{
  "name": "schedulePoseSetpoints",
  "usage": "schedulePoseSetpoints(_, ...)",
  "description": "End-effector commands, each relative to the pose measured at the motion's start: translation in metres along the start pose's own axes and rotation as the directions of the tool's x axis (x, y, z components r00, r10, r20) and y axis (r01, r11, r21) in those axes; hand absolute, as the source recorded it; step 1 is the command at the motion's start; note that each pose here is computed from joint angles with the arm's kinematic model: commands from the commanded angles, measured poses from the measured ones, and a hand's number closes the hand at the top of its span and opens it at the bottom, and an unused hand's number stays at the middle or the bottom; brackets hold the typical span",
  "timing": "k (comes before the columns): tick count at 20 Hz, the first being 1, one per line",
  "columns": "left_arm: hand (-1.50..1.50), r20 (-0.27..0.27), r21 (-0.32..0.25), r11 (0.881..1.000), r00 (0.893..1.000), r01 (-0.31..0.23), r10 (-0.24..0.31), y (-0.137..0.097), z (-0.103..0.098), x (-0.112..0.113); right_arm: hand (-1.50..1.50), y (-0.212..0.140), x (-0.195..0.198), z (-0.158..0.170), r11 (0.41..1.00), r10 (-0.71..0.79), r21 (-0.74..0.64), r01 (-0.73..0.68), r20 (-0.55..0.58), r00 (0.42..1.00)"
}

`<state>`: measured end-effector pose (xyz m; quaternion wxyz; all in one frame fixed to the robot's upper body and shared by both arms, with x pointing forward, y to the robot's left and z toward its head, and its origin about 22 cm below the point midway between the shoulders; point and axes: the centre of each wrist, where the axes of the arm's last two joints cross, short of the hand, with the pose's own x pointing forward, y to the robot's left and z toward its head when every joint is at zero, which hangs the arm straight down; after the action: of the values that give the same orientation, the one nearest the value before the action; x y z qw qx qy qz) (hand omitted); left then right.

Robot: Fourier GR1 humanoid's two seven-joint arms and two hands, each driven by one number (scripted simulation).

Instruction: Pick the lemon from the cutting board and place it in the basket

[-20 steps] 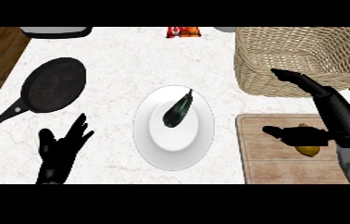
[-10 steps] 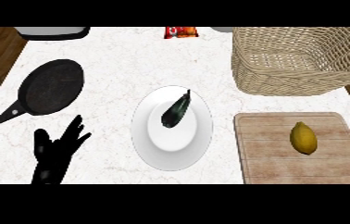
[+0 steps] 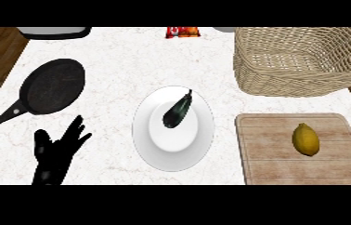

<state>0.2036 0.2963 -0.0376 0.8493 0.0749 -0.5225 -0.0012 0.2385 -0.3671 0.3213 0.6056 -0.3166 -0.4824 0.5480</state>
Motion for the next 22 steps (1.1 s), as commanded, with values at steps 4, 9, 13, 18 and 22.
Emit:
schedulePoseSetpoints(4,0.0,-0.103,-0.001,1.0,0.995,0.015,-0.015,0.008,0.005,-0.022,-1.5,-0.013,-0.014,0.017,0.995,0.034,0.099,-0.03,-0.04,0.999)
schedulePoseSetpoints(9,0.0,-0.089,-0.029,0.999,0.996,0.014,-0.017,0.003,0.003,-0.003,-1.5,0.0,-0.021,0.019,0.996,-0.008,0.088,0.01,-0.021,1.0)
schedulePoseSetpoints(13,0.0,-0.087,-0.012,1.0,0.996,0.017,-0.018,-0.002,-0.002,-0.008,-1.5,0.052,-0.033,-0.007,0.997,-0.048,0.066,0.05,-0.028,0.998)
schedulePoseSetpoints(18,0.0,-0.106,-0.019,1.0,0.994,0.005,-0.007,0.0,0.001,-0.007,-1.5,0.089,-0.03,-0.007,0.995,-0.07,0.068,0.07,-0.003,0.998)
schedulePoseSetpoints(22,0.0,-0.079,-0.028,0.999,0.997,0.02,-0.022,-0.003,-0.003,-0.014,-1.5,0.083,-0.034,-0.034,0.996,-0.08,0.043,0.08,-0.005,0.997)
